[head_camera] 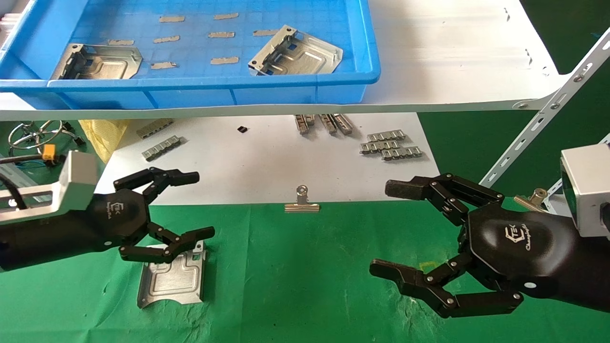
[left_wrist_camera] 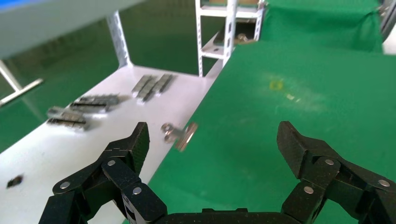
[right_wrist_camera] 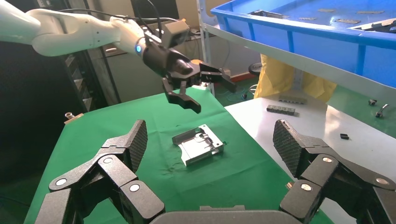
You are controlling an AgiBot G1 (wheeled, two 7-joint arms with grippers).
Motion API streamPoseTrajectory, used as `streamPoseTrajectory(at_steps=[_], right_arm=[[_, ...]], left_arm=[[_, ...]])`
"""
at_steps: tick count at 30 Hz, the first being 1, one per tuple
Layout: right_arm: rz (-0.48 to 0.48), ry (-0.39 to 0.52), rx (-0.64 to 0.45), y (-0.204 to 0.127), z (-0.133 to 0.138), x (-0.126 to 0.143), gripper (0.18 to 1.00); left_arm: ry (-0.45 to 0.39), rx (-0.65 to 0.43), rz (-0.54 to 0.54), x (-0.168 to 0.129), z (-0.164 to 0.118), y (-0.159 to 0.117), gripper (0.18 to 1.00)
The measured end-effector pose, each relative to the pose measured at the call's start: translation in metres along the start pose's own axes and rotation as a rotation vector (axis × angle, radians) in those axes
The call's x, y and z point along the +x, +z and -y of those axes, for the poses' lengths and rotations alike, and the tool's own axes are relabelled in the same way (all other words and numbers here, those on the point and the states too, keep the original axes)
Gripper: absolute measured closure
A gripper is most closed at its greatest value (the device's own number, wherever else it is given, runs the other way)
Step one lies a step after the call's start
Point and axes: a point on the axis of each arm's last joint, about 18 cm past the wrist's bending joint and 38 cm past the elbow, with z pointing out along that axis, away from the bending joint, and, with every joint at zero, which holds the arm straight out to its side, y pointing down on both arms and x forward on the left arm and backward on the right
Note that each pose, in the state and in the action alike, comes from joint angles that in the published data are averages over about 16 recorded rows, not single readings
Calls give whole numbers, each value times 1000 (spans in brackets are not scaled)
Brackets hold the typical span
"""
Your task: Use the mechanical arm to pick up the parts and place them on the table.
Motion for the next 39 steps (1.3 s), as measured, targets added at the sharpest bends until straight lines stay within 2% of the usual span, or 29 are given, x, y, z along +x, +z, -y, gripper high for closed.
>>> streamPoseTrajectory(at_steps=[27, 39], right_arm=[[0, 0, 0, 0, 0, 0, 178], [0, 0, 0, 0, 0, 0, 178]], left_arm=[[-34, 129, -202, 80, 75, -7, 184], [-34, 138, -254, 101, 89, -9, 184]])
